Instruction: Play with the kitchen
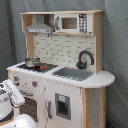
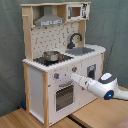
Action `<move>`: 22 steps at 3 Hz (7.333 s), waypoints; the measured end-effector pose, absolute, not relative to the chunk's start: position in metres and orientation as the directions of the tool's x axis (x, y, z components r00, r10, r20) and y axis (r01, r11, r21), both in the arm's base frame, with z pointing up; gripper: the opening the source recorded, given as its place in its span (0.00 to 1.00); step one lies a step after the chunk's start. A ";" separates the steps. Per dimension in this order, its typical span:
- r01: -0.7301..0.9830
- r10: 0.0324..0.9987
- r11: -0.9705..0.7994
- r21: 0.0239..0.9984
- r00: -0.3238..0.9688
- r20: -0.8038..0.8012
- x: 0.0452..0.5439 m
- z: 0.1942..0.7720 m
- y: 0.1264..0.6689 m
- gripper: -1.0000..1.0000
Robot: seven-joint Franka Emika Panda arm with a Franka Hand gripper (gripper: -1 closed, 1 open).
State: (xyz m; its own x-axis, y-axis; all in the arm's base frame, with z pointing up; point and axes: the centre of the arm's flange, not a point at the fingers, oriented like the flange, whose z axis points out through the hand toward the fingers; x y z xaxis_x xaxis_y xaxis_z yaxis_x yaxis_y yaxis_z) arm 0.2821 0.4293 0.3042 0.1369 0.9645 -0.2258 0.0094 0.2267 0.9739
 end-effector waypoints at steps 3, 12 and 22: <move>-0.013 0.993 -0.071 0.997 0.098 0.072 0.299 0.304 0.443 1.00; 0.019 0.674 -0.735 0.677 0.128 0.728 0.343 0.239 0.414 1.00; -0.048 0.995 -0.095 0.994 -0.018 0.094 0.313 0.357 0.484 1.00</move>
